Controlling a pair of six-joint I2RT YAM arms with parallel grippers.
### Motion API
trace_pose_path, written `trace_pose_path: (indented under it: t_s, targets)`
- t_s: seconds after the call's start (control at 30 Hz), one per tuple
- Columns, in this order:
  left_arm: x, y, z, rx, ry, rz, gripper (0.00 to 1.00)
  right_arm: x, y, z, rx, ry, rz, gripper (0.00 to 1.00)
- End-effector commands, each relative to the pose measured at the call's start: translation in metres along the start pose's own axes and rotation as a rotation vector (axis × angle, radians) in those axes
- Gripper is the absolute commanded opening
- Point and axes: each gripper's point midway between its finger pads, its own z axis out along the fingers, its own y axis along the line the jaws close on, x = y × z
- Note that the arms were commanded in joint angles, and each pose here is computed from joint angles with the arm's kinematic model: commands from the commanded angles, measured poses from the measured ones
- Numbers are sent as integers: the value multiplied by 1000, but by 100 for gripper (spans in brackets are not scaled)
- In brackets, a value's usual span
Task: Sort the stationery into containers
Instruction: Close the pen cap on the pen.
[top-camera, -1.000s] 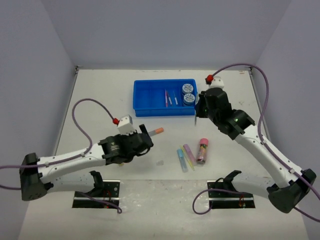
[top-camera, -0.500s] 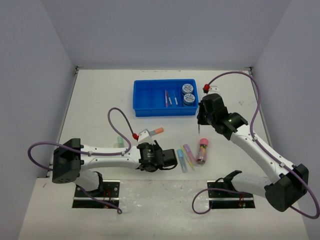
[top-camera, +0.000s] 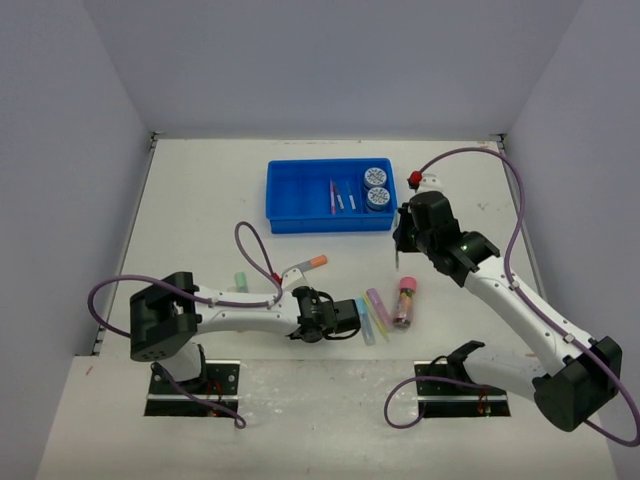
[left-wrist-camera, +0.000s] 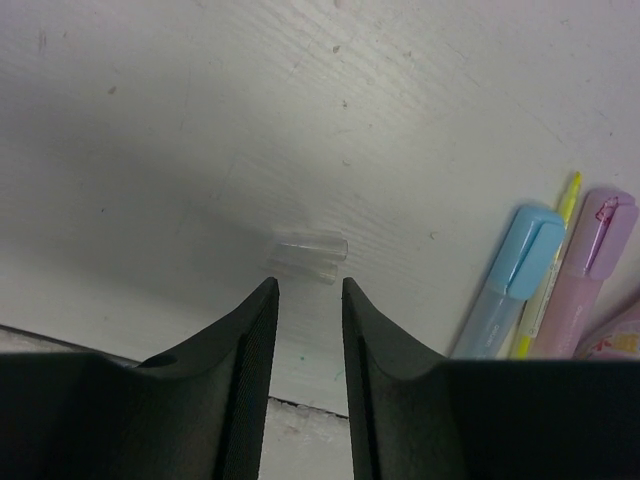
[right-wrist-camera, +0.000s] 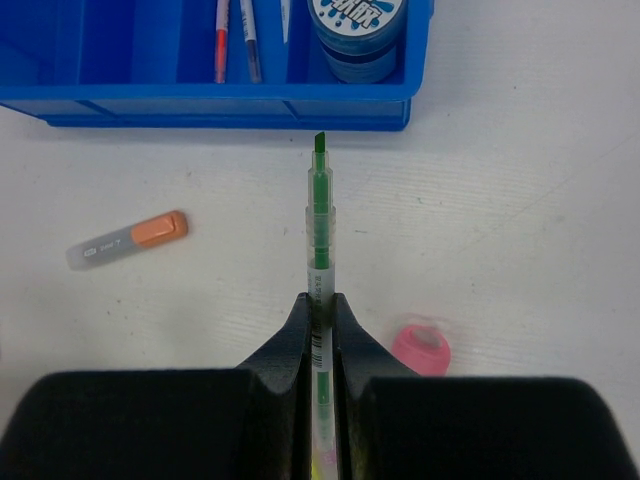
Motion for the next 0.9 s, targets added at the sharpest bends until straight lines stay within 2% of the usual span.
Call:
trace_pose_path:
  t_s: [0.0, 0.87]
  targets:
    - [0, -3, 11, -12, 16, -63, 30, -12, 5, -6, -39, -58, 4, 0]
    - [10, -3, 12, -14, 61, -17, 27, -9, 12, -7, -82, -52, -4, 0]
